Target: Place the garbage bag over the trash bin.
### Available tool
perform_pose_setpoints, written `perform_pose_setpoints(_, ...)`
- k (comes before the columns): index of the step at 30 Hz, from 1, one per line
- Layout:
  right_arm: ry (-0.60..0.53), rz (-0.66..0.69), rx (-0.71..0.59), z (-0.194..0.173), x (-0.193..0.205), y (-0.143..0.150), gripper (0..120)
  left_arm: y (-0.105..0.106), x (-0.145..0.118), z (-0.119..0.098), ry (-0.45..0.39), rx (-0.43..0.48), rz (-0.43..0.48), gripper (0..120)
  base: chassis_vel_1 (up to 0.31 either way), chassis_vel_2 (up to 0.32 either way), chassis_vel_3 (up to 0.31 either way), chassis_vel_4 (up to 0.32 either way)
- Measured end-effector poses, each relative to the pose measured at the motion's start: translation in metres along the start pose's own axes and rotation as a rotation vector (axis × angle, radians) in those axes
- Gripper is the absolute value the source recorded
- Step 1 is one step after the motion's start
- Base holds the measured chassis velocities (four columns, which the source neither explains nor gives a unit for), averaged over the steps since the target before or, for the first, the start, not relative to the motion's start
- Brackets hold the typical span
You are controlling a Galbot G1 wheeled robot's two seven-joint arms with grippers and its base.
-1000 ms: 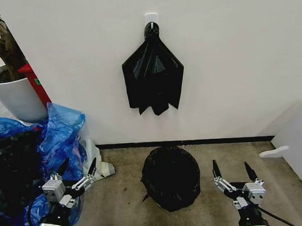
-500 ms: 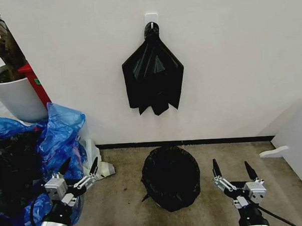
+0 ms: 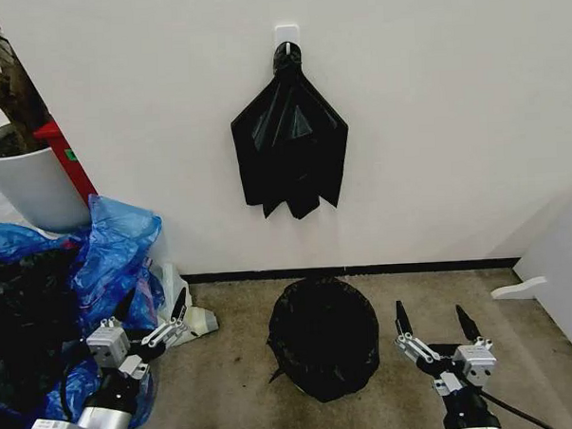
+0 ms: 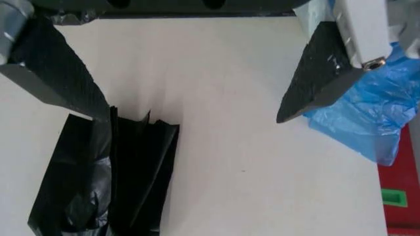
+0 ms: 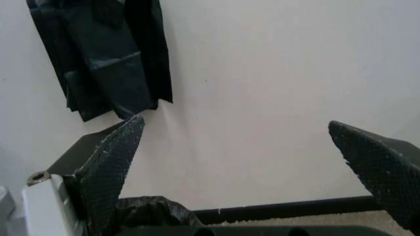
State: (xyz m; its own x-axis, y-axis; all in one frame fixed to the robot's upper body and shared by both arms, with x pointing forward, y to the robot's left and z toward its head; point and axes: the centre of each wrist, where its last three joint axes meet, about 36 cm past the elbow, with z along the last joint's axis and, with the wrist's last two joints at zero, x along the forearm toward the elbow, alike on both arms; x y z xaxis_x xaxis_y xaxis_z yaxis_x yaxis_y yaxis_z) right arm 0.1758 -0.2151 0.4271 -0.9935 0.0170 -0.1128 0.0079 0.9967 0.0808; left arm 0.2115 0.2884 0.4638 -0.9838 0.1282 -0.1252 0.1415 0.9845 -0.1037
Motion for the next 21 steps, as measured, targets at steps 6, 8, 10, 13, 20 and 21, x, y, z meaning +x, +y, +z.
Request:
perform_pose_setpoints(6, -0.004, -0.001, -0.003, 0.0004, -0.0002, 0.0025, 100, -0.0017, -0.0007, -0.0022, -0.003, -0.003, 0.006, 100, 0.0, 0.0, 0.0, 0.0)
perform_pose_setpoints(8, -0.005, -0.003, -0.002, 0.0012, 0.0001, 0.0033, 100, -0.0017, -0.0009, -0.0023, -0.002, -0.004, 0.007, 100, 0.0, 0.0, 0.0, 0.0)
perform_pose_setpoints(10, -0.006, -0.004, -0.001, 0.0014, 0.0002, 0.0035, 100, -0.0018, -0.0009, -0.0023, -0.002, -0.004, 0.007, 100, 0.0, 0.0, 0.0, 0.0)
perform_pose_setpoints(13, -0.009, -0.006, 0.002, 0.001, 0.0002, 0.0046, 100, -0.0022, -0.0006, -0.0019, 0.001, -0.004, 0.008, 100, 0.0, 0.0, 0.0, 0.0)
perform_pose_setpoints(20, -0.017, 0.009, 0.003, 0.0001, -0.0014, 0.0066, 100, -0.0019, -0.0016, 0.001, 0.012, -0.012, 0.025, 100, 0.0, 0.0, 0.0, 0.0)
perform_pose_setpoints(21, -0.018, 0.009, 0.002, 0.0, -0.0012, 0.007, 100, -0.0015, -0.0019, 0.0019, 0.015, -0.013, 0.03, 100, 0.0, 0.0, 0.0, 0.0)
